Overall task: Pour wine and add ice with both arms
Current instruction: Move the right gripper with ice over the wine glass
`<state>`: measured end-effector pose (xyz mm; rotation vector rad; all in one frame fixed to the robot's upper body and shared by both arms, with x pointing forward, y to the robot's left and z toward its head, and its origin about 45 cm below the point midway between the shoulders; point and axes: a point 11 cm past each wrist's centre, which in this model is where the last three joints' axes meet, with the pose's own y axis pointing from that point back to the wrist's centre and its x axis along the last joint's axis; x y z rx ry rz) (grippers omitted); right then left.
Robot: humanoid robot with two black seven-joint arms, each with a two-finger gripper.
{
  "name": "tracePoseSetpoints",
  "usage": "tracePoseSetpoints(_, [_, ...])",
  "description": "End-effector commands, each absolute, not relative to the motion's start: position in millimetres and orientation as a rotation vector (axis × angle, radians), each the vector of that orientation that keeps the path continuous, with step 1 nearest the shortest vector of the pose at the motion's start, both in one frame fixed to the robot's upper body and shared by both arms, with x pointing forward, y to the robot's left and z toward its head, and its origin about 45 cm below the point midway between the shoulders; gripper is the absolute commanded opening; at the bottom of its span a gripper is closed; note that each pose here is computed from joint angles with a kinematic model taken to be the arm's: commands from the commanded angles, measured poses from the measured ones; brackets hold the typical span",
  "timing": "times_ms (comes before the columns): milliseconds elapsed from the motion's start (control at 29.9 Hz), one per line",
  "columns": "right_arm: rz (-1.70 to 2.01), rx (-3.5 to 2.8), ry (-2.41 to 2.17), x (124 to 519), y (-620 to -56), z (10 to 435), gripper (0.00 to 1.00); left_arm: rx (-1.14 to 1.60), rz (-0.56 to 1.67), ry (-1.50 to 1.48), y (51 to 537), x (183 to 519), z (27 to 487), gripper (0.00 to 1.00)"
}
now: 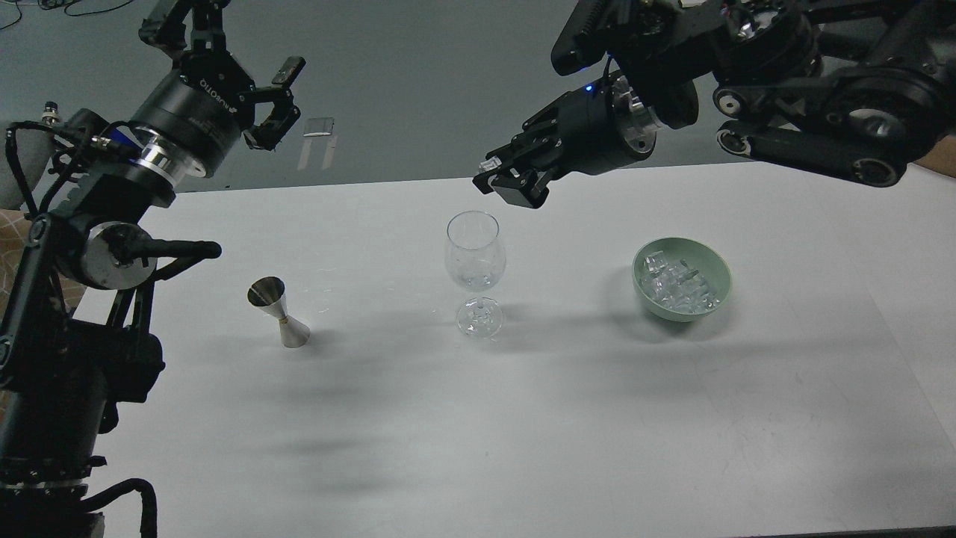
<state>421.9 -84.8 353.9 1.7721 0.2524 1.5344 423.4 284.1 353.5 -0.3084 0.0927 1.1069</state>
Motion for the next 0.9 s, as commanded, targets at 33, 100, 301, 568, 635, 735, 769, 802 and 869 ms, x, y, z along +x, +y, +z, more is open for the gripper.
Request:
tracePoseSetpoints(33, [1.507,1.767,0.3,420.4,-76.0,340.0,0.1,-0.308,1.107,0.093,284.4,423.1,353.0,0.98])
tracePoseSetpoints(100, [1.498,1.754,0.326,419.5,-74.2,333.2,0.1,-0.31,1.108,0.092,284.8,423.1,353.2,0.98])
tracePoseSetpoints(301, [1.494,1.747,0.333,420.2,-72.6,329.6,0.1,-0.309,1.109,0.094,285.0,423.0,352.6,0.98])
tracePoseSetpoints(568, [1.481,1.753,0.338,419.4,-74.5,324.3,0.12,-0.309,1.109,0.092,285.8,422.9,353.0,0.98])
tracePoseSetpoints(635, [1.48,1.754,0.338,419.2,-74.7,323.6,0.13,-0.308,1.11,0.091,286.2,422.9,353.2,0.98])
tracePoseSetpoints(735, [1.478,1.754,0.342,418.6,-74.0,321.8,0.14,-0.308,1.112,0.089,287.1,422.9,353.6,0.98])
tracePoseSetpoints(769, [1.473,1.757,0.343,418.4,-74.6,319.4,0.15,-0.308,1.112,0.089,287.1,422.9,353.6,0.98])
tracePoseSetpoints(802, [1.472,1.754,0.348,418.0,-73.9,317.6,0.16,-0.308,1.112,0.089,287.1,422.9,353.6,0.98])
tracePoseSetpoints(869, [1.47,1.75,0.35,418.7,-72.6,316.0,0.17,-0.308,1.115,0.089,288.6,422.7,353.6,0.98])
